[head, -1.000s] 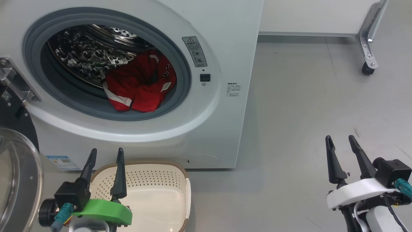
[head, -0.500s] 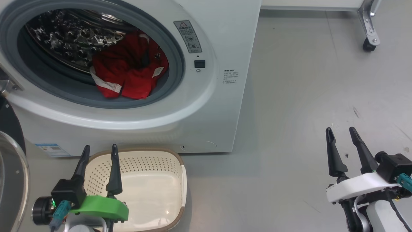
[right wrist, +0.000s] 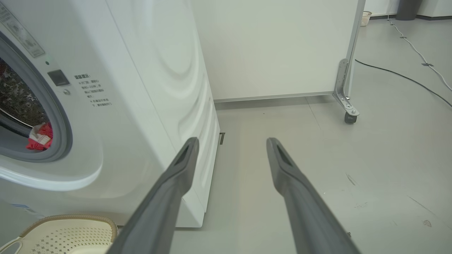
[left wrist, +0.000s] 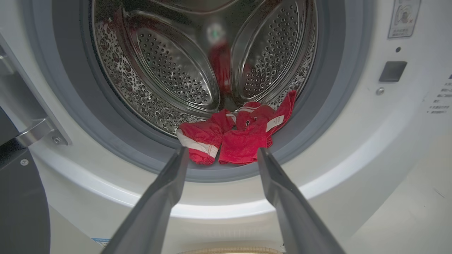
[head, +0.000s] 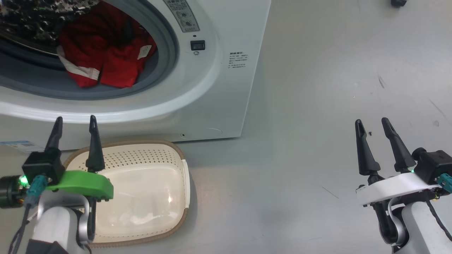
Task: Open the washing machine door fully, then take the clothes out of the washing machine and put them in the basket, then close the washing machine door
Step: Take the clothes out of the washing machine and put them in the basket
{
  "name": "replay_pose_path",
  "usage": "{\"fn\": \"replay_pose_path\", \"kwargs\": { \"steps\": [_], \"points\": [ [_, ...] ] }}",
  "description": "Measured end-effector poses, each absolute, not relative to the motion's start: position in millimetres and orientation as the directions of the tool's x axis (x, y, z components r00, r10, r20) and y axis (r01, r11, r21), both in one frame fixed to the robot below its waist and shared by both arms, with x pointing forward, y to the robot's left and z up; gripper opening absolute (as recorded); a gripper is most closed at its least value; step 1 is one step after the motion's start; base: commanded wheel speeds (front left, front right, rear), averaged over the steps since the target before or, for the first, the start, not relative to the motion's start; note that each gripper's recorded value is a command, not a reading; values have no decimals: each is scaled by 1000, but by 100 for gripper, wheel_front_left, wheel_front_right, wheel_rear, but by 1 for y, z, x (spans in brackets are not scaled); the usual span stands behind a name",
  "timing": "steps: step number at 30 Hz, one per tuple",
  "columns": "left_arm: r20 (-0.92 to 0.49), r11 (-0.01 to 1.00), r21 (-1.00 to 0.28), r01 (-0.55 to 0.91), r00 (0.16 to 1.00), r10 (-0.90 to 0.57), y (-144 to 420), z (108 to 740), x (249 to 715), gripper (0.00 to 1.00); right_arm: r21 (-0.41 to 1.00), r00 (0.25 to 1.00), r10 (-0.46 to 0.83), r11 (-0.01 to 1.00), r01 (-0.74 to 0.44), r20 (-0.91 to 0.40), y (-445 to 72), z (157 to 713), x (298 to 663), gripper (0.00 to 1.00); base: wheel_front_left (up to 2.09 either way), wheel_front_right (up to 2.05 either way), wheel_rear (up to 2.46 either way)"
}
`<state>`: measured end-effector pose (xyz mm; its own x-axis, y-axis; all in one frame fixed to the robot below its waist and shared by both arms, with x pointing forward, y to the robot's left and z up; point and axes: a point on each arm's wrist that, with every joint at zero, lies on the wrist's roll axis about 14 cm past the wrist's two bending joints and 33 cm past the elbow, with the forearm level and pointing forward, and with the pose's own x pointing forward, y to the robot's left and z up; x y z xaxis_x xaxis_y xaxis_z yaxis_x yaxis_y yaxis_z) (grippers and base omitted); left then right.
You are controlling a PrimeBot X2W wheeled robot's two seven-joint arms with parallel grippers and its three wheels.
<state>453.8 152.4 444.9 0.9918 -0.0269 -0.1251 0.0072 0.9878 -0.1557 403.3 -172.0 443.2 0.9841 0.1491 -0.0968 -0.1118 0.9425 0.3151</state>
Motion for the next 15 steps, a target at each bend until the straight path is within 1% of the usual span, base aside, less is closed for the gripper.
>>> {"fn": "replay_pose_path", "kwargs": {
  "steps": [5,15],
  "points": [
    [-154,994,-106,36,987,-52,151,437,485,100,309,985,128,947,-87,-116,-180,435,409,100,0,0,0],
    [-275,998,-66,15,961,-33,157,405,555,100,296,985,61,955,-10,-162,-201,419,414,100,0,0,0]
  ]
}}
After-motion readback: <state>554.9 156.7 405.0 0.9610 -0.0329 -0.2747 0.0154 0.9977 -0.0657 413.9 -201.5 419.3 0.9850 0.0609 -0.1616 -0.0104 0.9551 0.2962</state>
